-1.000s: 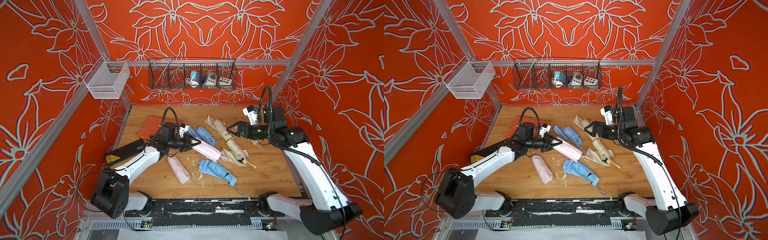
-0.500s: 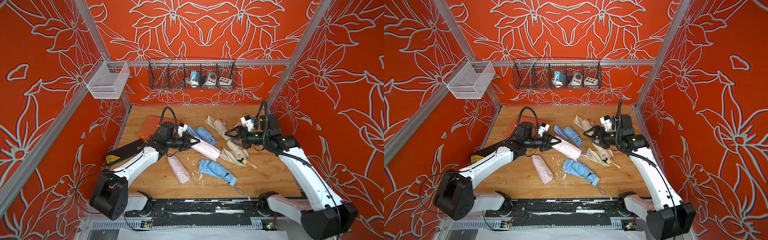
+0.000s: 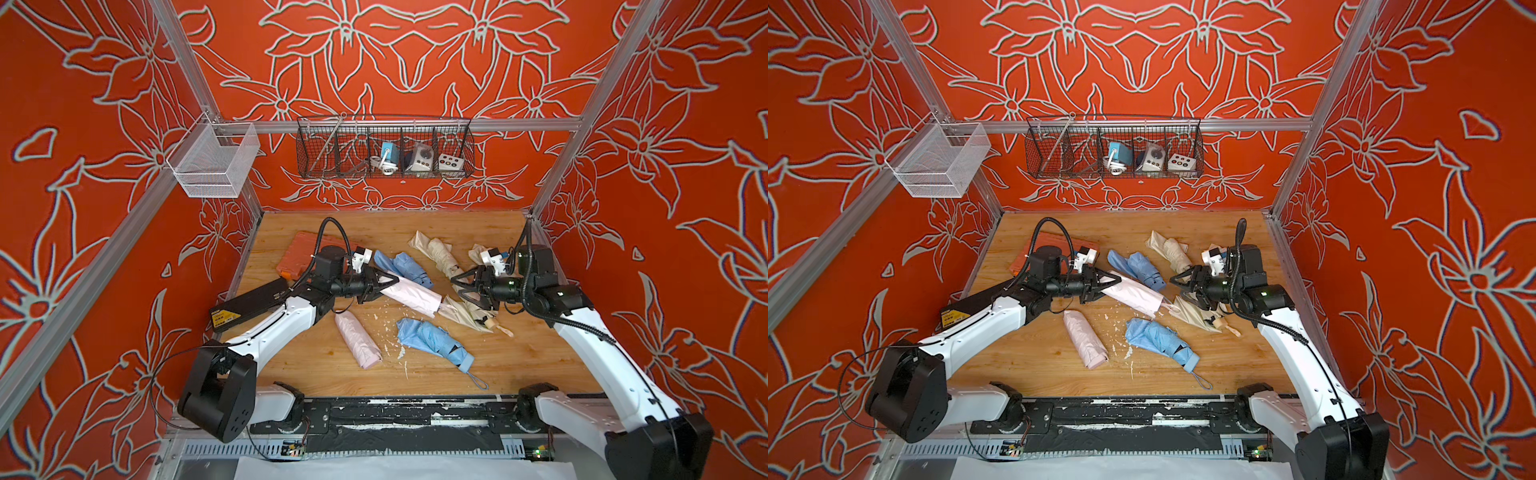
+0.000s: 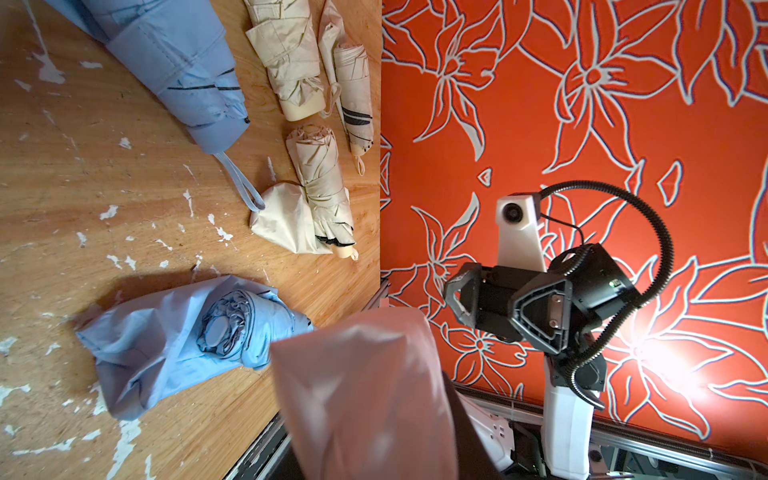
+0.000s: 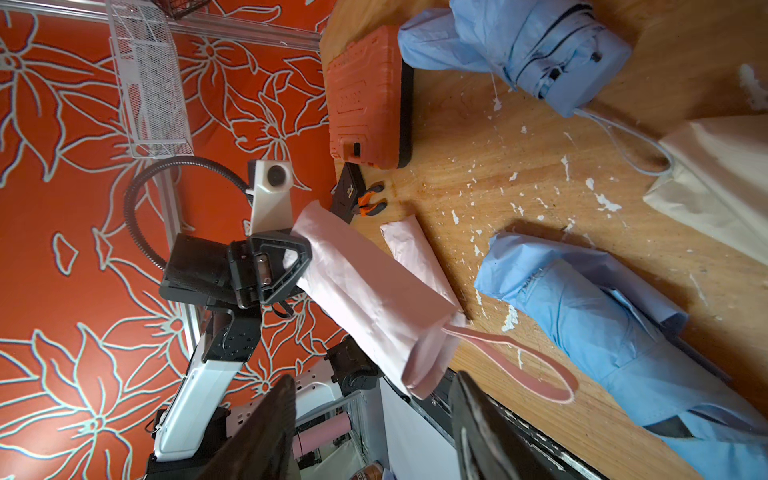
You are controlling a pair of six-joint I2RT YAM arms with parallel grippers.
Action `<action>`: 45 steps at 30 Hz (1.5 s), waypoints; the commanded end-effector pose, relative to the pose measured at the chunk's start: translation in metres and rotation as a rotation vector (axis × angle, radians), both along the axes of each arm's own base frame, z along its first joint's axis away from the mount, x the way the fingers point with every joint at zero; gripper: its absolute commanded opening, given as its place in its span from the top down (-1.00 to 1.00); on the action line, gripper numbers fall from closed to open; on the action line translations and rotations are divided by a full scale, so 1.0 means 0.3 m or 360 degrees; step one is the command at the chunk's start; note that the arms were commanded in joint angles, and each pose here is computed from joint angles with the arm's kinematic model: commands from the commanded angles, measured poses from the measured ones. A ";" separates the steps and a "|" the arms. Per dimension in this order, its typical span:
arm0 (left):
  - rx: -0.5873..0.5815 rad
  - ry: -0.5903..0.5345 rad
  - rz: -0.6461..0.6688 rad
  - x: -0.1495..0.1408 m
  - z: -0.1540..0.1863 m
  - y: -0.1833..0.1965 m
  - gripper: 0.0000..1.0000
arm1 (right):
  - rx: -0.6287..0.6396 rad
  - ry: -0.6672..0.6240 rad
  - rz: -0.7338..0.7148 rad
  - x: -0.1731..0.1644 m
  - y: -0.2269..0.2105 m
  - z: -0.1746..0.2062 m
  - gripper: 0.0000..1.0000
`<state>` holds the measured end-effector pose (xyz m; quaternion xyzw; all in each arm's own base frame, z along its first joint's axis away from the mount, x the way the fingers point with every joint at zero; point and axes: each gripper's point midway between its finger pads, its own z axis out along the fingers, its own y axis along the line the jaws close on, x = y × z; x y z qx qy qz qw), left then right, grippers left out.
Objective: Take umbrellas out of sleeves
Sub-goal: Take out the umbrella from the umbrella sleeve.
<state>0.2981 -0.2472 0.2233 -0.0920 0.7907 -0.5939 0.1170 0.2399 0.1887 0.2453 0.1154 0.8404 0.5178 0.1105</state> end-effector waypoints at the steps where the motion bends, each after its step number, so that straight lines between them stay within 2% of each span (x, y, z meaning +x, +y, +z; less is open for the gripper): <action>1: -0.0117 -0.0155 -0.0029 -0.002 0.125 -0.002 0.84 | 0.0054 0.0021 -0.0008 -0.011 0.001 0.009 -0.14; 10: -0.0184 -0.0126 0.0000 -0.002 0.136 0.009 0.84 | 0.0060 0.0058 -0.0009 -0.018 0.002 -0.013 -0.03; 18: -0.0279 -0.0109 0.0004 -0.003 0.160 0.005 0.84 | 0.0145 0.0091 0.0008 -0.022 0.019 -0.015 0.07; 33: -0.0371 -0.0105 0.0017 0.006 0.188 0.004 0.84 | 0.0224 0.0121 0.0116 -0.051 0.066 0.003 0.10; 45: -0.0373 -0.0125 0.0015 0.000 0.196 0.006 0.84 | 0.0257 0.0117 0.0148 -0.041 0.092 0.028 0.10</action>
